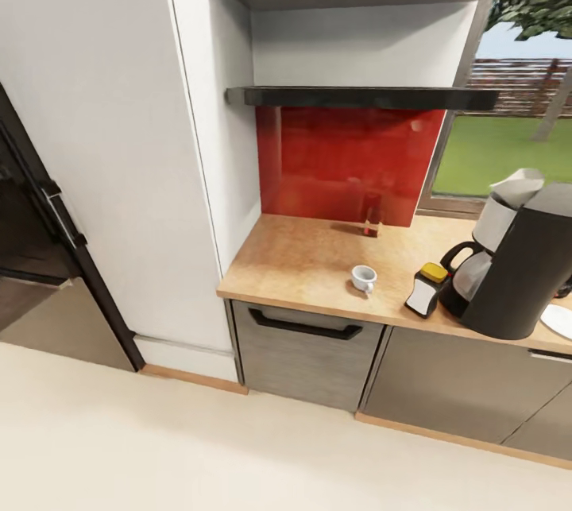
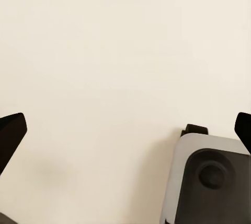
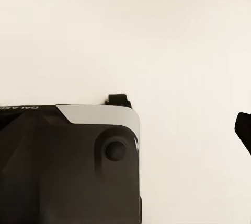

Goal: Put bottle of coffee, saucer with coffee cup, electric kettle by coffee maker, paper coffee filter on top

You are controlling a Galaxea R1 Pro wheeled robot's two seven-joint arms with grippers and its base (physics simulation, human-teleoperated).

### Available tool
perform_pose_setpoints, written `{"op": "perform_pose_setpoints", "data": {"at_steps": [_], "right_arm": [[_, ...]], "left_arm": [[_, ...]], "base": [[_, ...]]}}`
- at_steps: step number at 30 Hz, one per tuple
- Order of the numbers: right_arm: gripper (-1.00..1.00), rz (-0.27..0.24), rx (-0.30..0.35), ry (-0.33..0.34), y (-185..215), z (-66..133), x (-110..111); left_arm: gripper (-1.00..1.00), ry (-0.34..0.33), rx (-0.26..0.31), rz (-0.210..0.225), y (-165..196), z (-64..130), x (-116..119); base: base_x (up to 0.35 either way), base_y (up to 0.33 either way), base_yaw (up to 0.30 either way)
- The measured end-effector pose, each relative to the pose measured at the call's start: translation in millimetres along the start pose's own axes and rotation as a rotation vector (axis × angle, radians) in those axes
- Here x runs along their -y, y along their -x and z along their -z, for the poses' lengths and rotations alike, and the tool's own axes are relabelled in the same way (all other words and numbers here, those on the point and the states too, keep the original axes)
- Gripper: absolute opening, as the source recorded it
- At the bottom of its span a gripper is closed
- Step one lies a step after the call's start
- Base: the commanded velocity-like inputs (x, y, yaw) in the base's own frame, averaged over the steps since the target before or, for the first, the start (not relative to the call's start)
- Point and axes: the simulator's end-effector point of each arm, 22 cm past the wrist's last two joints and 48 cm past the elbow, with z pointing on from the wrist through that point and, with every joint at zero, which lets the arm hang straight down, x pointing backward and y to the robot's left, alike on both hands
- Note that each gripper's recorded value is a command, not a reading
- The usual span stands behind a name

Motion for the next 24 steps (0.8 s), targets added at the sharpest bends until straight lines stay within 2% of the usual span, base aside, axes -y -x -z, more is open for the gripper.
{"op": "perform_pose_setpoints", "data": {"at_steps": [24], "right_arm": [[1.0, -0.003, 0.001, -0.002, 0.4, 0.0, -0.2]], "left_arm": [[1.0, 0.006, -0.011, -0.002, -5.5, 0.7, -3.1]], "base": [[0.007, 0.005, -0.005]]}}
